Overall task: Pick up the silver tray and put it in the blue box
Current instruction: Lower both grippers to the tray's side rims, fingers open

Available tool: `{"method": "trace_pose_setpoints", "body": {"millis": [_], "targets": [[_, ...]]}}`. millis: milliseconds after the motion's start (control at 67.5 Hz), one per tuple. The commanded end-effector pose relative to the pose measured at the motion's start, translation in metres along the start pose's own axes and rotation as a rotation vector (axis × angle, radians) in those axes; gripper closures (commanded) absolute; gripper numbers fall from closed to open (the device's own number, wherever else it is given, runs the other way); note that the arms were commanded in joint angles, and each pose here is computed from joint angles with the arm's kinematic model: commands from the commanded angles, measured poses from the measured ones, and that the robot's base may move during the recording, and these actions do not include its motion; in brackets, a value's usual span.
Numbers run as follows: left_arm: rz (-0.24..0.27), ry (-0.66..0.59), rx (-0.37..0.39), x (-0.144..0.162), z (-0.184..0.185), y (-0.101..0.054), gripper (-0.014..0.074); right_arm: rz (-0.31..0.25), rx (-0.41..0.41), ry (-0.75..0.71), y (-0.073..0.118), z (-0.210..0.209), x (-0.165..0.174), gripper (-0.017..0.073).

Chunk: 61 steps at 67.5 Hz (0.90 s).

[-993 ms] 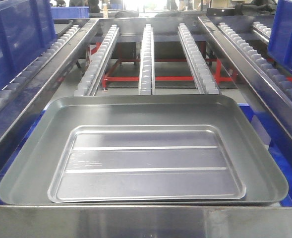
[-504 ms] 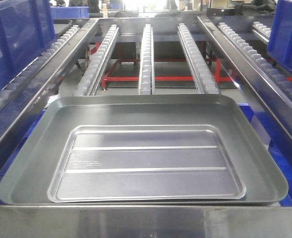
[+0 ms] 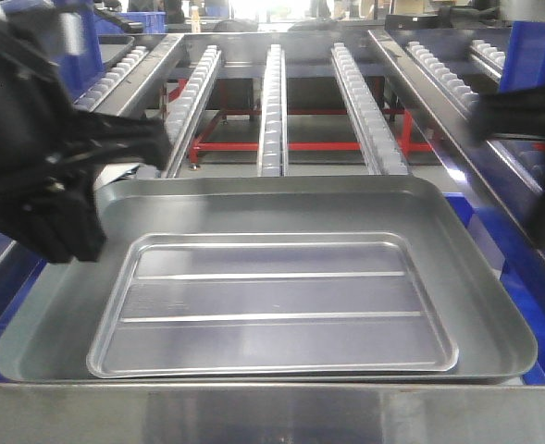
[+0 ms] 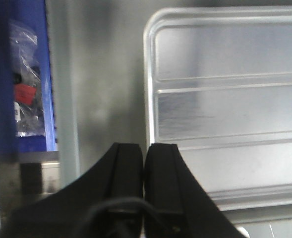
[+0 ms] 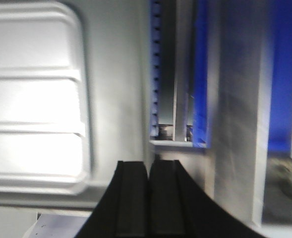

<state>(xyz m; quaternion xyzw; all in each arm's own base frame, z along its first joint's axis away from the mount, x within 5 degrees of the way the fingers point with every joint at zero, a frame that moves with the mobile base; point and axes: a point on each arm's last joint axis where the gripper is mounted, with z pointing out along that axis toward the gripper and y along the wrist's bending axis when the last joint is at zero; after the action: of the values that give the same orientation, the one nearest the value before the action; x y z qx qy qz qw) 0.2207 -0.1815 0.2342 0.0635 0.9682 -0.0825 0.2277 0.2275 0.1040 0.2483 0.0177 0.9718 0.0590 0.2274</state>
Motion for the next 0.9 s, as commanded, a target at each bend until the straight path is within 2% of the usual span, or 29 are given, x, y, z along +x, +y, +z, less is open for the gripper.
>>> {"method": "trace_pose_setpoints", "body": {"millis": [0, 148, 430, 622, 726, 889], "targets": [[-0.023, -0.043, 0.042, -0.011, -0.01, -0.009, 0.06, -0.023, -0.038, -0.079, 0.016, -0.004, -0.023, 0.0503], [-0.034, -0.037, 0.047, -0.012, -0.01, -0.01, 0.06, -0.04, -0.04, -0.061, 0.032, 0.012, -0.039, 0.0503], [-0.036, -0.099, 0.108, -0.018, -0.01, -0.016, 0.0599, -0.036, -0.038, -0.025, 0.039, 0.037, -0.041, 0.0503], [-0.026, -0.026, 0.037, -0.022, 0.006, -0.02, 0.06, -0.044, -0.045, -0.027, 0.041, 0.037, -0.04, 0.0503], [-0.041, -0.023, 0.046, -0.025, 0.005, -0.022, 0.0599, -0.062, -0.05, -0.017, 0.045, 0.039, -0.034, 0.0503], [-0.036, -0.014, 0.03, -0.025, 0.004, -0.021, 0.06, -0.078, -0.057, -0.012, 0.05, 0.038, -0.031, 0.0503]]}}
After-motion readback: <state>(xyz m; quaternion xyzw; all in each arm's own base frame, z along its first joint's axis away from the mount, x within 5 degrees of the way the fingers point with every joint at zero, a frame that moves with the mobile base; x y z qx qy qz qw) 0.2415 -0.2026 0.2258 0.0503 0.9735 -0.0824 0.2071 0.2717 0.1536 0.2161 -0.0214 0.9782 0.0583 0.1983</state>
